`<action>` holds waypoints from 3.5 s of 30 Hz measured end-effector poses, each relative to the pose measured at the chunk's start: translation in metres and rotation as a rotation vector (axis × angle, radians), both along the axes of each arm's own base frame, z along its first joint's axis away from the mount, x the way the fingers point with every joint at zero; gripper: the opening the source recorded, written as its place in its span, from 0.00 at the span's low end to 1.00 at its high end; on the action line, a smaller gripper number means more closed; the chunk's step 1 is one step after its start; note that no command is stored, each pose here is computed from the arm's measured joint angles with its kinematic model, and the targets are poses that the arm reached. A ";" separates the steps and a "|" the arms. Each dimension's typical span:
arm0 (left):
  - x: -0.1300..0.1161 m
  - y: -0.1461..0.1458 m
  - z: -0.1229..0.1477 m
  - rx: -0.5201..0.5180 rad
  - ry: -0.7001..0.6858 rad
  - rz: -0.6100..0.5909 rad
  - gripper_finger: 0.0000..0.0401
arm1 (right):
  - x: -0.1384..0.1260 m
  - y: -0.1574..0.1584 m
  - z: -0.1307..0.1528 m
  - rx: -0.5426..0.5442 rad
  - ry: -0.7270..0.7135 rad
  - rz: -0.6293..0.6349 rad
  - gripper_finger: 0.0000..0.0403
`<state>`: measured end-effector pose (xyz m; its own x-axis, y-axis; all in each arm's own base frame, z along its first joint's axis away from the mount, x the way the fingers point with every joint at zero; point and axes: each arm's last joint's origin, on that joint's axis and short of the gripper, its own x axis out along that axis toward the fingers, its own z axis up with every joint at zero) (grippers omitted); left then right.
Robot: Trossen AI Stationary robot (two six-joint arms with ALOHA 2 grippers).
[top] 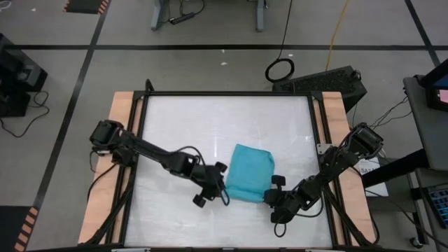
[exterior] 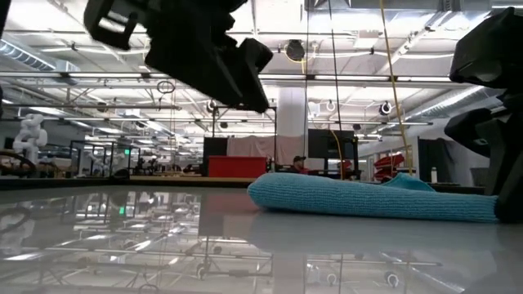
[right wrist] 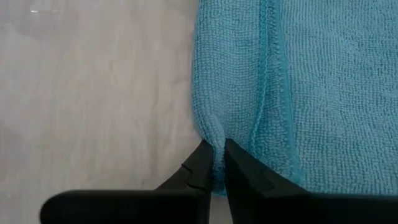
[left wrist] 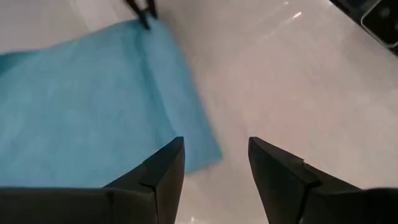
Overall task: Roll towel
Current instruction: Roll the blue microfiber towel
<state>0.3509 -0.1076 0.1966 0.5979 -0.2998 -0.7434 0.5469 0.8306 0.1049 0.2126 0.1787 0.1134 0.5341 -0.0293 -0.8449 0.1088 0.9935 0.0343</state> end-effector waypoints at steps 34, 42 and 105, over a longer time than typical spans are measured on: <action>0.025 0.007 -0.070 0.106 0.066 0.093 0.36 | 0.000 0.000 0.000 0.036 -0.001 -0.049 0.07; 0.028 0.016 -0.071 0.057 0.082 0.110 0.03 | 0.000 0.000 0.000 0.038 -0.004 -0.047 0.07; 0.032 0.040 -0.072 -0.839 0.618 0.676 0.02 | 0.007 -0.007 0.026 0.649 0.178 -0.505 0.10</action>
